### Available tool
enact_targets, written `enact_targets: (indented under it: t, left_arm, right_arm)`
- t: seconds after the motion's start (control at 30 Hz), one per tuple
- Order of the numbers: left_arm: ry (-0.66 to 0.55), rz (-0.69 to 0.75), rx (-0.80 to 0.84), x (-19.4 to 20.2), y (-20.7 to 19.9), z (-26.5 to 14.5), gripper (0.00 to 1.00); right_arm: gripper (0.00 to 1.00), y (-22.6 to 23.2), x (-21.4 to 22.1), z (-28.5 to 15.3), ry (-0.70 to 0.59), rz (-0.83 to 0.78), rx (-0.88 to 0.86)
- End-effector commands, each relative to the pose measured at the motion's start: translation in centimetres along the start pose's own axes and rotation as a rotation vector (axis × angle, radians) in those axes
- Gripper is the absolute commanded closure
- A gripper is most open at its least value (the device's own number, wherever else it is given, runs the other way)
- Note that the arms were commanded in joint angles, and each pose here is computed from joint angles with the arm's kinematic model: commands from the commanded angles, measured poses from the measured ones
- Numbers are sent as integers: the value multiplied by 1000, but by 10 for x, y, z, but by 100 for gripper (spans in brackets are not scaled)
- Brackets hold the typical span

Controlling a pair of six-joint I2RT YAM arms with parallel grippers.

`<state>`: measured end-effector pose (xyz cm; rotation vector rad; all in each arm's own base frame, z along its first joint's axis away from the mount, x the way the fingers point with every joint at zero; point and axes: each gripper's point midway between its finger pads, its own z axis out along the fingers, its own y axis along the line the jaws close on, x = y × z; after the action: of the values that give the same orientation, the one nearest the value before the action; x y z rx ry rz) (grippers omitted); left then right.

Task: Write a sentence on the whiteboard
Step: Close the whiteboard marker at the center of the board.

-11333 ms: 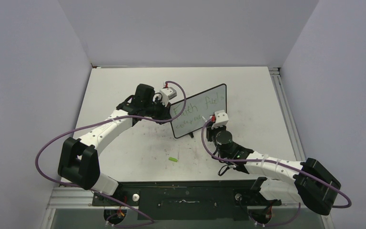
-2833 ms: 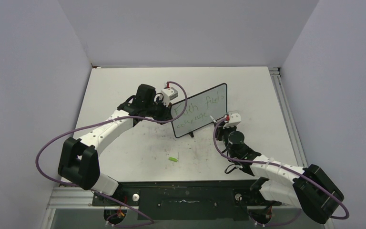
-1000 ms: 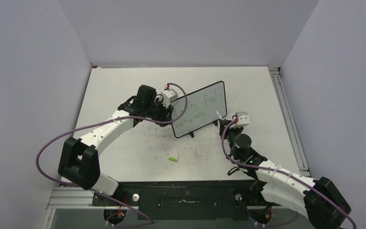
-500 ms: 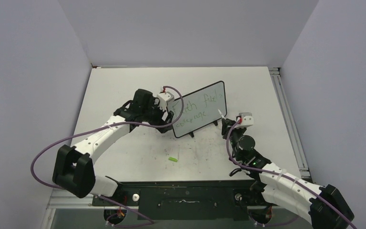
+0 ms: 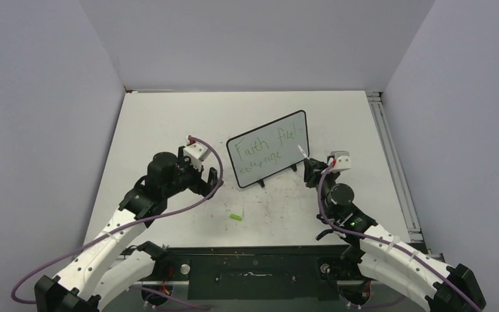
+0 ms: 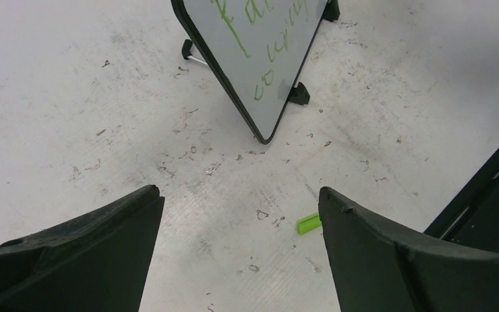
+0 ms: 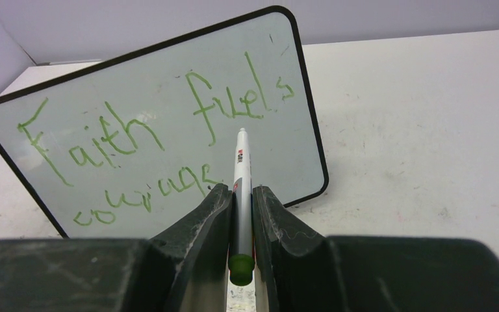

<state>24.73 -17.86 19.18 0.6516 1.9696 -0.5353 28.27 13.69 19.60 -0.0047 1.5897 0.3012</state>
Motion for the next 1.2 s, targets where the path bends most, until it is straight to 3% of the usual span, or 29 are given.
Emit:
enact_targets:
  t: [0.0,0.13,0.4,0.5,0.73,0.93,1.17]
  left_arm:
    - [-121,-53,31,-18,-15,-9,12]
    - [-105,-187,89,-12,-31,-9,14]
    - [-99,-786,72,34,-45,14,26]
    - [-112,-833,8,45,-50,18,27]
    - [17,-886,-93,84,-71,32,27]
    - [84,-905,-115,107,-87,42,27]
    - [82,-963,-102,116,-95,49,27]
  right_arm:
    - [95,13,-32,-1,-49,56,-39]
    - [95,12,-36,-2,-49,60,-31]
    - [95,9,-42,-6,-50,71,-14]
    - [95,10,-42,-5,-47,62,-17]
    - [95,10,-39,-6,-44,71,-24]
    - [94,10,-43,-10,-60,81,-33]
    - [94,12,-40,-10,-56,87,-45]
